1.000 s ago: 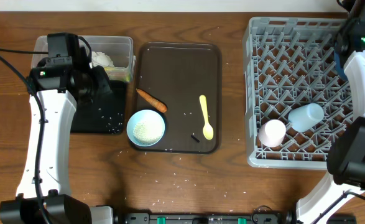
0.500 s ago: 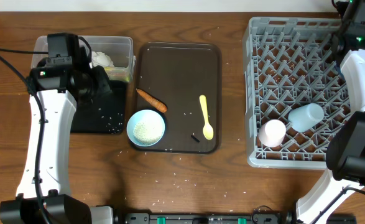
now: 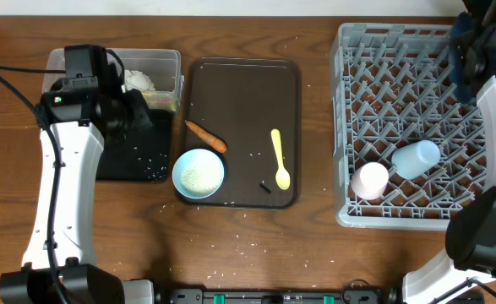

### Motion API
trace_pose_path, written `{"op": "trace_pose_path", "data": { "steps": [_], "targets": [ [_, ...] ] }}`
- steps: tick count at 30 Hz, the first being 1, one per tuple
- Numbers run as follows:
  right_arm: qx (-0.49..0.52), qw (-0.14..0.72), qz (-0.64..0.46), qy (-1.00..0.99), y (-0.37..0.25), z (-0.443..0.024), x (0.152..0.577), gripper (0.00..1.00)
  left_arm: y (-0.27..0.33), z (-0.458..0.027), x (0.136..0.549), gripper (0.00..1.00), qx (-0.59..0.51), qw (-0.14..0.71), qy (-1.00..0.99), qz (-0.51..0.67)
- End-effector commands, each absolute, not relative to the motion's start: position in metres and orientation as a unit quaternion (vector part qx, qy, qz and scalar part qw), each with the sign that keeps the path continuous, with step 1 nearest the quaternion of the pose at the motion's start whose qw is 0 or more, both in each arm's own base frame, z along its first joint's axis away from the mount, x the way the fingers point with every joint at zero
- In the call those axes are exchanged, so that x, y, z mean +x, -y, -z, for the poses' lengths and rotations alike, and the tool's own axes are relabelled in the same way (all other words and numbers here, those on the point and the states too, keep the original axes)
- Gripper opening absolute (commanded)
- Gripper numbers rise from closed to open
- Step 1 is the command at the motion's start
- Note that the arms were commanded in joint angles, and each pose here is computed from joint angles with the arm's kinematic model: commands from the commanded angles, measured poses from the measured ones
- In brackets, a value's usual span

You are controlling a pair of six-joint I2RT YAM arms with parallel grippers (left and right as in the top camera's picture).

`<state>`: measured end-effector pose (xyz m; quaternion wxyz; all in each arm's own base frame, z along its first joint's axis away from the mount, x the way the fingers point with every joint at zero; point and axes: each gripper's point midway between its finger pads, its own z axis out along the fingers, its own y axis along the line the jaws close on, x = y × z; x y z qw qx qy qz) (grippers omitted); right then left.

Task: Sort waste into correct bins and load items into the dishwasher rack
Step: 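Set the blue plate upright in the back of the rack, then reach the left gripper to the light-blue rice bowl and grasp it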

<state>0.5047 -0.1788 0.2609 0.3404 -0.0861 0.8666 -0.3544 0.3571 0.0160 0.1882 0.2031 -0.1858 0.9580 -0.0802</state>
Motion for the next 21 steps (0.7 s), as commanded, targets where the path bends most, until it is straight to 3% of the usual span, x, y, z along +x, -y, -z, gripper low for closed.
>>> {"op": "trace_pose_path", "data": {
  "steps": [1, 8, 12, 17, 21],
  "targets": [
    [-0.072, 0.377, 0.301, -0.873, 0.16, -0.259, 0.513, 0.97, -0.018, -0.19, 0.356, 0.49, -0.19, 0.207, -0.957, 0.077],
    [-0.093, 0.466, 0.197, -0.858, 0.101, -0.301, 0.515, 0.97, -0.018, -0.19, 0.356, 0.49, -0.19, 0.207, -0.957, 0.077],
    [-0.109, 0.519, 0.064, -0.845, 0.035, -0.335, 0.5, 0.95, -0.018, -0.19, 0.356, 0.48, -0.19, 0.207, -0.957, 0.077],
    [-0.168, 0.503, -0.147, -0.835, -0.056, -0.35, 0.458, 0.99, -0.012, -0.19, 0.353, 0.49, -0.187, 0.199, -0.958, 0.094],
    [-0.207, 0.472, -0.226, -0.827, -0.093, -0.345, 0.439, 0.95, 0.008, -0.189, 0.344, 0.49, -0.161, 0.174, -0.962, 0.134]
  ]
}}
